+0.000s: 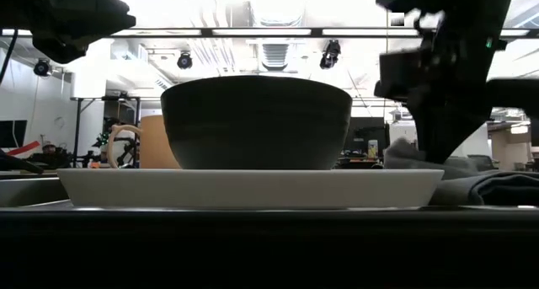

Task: Set up tray
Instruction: Put the gray napkin on the black tray to the right of the white plate

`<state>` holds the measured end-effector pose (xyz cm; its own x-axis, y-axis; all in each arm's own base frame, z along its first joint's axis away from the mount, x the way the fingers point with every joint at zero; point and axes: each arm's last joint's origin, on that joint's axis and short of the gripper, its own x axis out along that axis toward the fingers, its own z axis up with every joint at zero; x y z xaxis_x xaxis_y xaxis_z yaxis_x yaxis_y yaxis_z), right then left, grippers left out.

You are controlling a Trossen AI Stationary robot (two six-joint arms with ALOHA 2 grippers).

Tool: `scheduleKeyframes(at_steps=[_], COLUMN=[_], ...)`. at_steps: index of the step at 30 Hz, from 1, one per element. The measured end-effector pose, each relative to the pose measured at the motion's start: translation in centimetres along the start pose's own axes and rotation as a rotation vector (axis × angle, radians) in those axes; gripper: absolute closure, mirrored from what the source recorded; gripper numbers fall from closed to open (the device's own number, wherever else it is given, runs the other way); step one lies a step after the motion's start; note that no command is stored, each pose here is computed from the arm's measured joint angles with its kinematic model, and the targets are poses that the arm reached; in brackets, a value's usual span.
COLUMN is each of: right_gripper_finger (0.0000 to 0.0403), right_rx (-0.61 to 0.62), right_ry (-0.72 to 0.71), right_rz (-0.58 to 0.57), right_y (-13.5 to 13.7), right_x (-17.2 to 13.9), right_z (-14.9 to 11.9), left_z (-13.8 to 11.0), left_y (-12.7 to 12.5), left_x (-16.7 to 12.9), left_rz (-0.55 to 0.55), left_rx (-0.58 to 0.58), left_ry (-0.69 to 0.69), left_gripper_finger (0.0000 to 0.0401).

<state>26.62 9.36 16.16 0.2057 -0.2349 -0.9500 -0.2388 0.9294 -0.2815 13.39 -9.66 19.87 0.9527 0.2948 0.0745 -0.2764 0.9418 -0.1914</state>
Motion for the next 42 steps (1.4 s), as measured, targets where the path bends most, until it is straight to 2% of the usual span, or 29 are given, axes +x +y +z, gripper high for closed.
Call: scheduleKeyframes(at_steps=[4,8,15,20,22,25,27,30,40,42], right_gripper_finger=[0.0390,0.0367,0.0320,0.0297,0.0291,0.0285,0.0283,0.0283,0.0305,0.0310], right_rx=[0.006,-0.021,-0.069,-0.069,-0.026,0.138,0.220,0.246,0.300,0.326], right_ry=[0.037,0.058,-0.022,-0.084,-0.110,-0.176,-0.184,-0.166,-0.216,-0.207], right_rz=[-0.025,-0.046,-0.161,-0.185,-0.205,-0.173,-0.085,0.023,0.096,0.055], right_y=[-0.8,-1.3,-2.3,-2.9,-3.2,-3.4,-2.8,-1.0,4.7,4.9], right_x=[0.8,0.2,-2.1,-4.0,-4.9,-6.1,-6.3,-6.3,-6.0,-5.2], right_z=[-0.6,-0.6,0.9,1.9,2.2,2.8,2.9,2.7,1.1,0.5], left_z=[0.0,0.0,0.0,-0.1,-0.2,-0.4,-0.5,-0.7,-0.7,-0.7], left_y=[0.0,0.0,0.0,0.0,0.0,0.0,0.0,0.0,0.0,0.0], left_x=[0.0,0.0,0.0,0.0,0.0,0.0,0.0,0.0,0.0,0.0], left_rz=[0.000,0.000,-0.002,-0.007,-0.008,-0.007,-0.006,-0.004,-0.004,-0.004], left_rx=[0.000,0.000,0.003,0.004,0.007,0.006,0.001,-0.011,-0.013,-0.013], left_ry=[0.000,0.000,0.002,0.009,0.014,0.024,0.031,0.042,0.043,0.043], left_gripper_finger=[0.0307,0.0307,0.0307,0.0307,0.0307,0.0307,0.0307,0.0307,0.0307,0.0307])
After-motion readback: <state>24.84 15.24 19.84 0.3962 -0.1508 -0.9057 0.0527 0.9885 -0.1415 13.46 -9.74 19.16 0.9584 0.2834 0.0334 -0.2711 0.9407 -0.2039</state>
